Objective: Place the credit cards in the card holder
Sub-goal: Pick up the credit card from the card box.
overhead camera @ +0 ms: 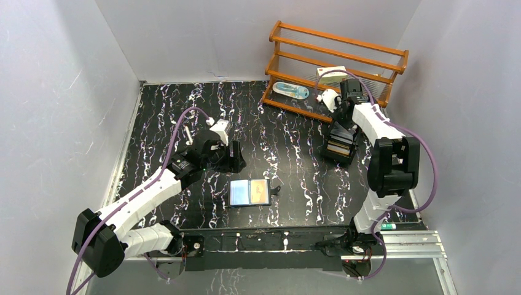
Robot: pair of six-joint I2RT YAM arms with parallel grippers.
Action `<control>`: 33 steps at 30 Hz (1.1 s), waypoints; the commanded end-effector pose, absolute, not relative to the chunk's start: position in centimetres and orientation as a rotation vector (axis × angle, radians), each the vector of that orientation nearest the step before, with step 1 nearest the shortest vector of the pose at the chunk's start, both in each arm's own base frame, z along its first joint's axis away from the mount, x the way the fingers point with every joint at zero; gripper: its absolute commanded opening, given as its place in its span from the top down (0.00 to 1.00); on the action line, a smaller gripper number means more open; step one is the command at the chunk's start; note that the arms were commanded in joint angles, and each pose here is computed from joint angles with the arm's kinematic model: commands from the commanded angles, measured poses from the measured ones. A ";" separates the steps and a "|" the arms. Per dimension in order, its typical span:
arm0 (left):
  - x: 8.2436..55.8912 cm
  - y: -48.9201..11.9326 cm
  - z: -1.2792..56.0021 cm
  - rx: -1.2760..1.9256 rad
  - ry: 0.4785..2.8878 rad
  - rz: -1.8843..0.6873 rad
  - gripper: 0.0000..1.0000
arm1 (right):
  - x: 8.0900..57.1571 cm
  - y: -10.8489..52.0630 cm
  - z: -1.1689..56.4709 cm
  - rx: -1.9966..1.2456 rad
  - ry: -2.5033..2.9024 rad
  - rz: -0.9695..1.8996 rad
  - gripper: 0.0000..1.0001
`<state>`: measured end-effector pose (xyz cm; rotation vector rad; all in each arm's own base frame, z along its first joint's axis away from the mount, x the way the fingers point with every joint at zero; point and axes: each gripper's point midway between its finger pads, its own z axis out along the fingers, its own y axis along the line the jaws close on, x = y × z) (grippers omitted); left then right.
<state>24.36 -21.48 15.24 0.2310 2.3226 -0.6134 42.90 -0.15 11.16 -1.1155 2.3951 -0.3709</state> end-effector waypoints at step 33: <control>24.5 -20.9 15.7 0.234 2.317 -0.585 0.30 | 42.9 1.6 14.0 -1.094 2.422 -0.228 1.00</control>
